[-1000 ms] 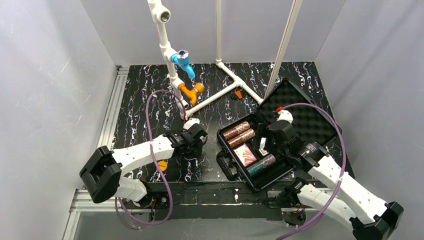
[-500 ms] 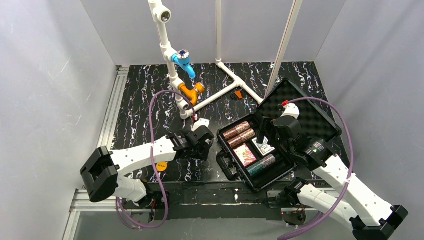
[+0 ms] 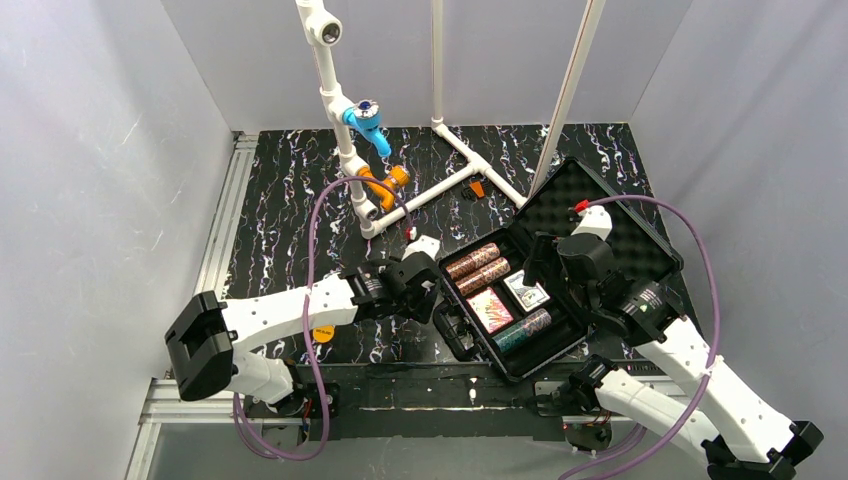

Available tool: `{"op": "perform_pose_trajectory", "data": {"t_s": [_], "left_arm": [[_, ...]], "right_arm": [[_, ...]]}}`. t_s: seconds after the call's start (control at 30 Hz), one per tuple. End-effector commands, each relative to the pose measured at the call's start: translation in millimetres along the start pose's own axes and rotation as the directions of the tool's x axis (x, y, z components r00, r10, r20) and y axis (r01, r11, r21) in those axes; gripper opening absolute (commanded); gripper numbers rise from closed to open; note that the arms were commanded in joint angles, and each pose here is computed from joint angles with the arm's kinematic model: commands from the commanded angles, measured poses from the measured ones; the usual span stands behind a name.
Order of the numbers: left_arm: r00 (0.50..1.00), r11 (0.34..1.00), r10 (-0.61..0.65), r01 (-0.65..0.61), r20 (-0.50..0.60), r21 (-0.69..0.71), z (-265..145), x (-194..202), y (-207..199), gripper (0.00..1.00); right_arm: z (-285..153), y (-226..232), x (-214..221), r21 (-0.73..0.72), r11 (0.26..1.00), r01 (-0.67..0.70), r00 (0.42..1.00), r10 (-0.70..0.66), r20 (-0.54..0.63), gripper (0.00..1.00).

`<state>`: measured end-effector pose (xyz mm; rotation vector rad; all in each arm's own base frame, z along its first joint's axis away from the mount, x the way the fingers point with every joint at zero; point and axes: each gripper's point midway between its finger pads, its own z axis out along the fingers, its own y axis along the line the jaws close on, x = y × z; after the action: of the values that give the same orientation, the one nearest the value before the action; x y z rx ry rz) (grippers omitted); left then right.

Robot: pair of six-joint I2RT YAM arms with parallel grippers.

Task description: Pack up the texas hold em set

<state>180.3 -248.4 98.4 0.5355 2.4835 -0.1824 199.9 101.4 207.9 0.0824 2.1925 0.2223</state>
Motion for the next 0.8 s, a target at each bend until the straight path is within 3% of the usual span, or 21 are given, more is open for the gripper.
{"op": "perform_pose_trajectory", "data": {"t_s": [0.0,0.77], "left_arm": [[0.998,0.999,0.022,-0.024,0.056,0.040,-9.8,-20.3,-16.2,0.00],[0.989,0.982,0.136,-0.142,0.058,0.124,9.0,-59.2,-82.2,0.00]], "right_arm": [[-12.8,-3.0,-22.9,0.007,1.000,-0.006,0.997,0.005,0.072,0.98],[-42.4,-21.5,-51.5,0.048,0.999,-0.011,0.985,0.003,0.170,0.98]]}}
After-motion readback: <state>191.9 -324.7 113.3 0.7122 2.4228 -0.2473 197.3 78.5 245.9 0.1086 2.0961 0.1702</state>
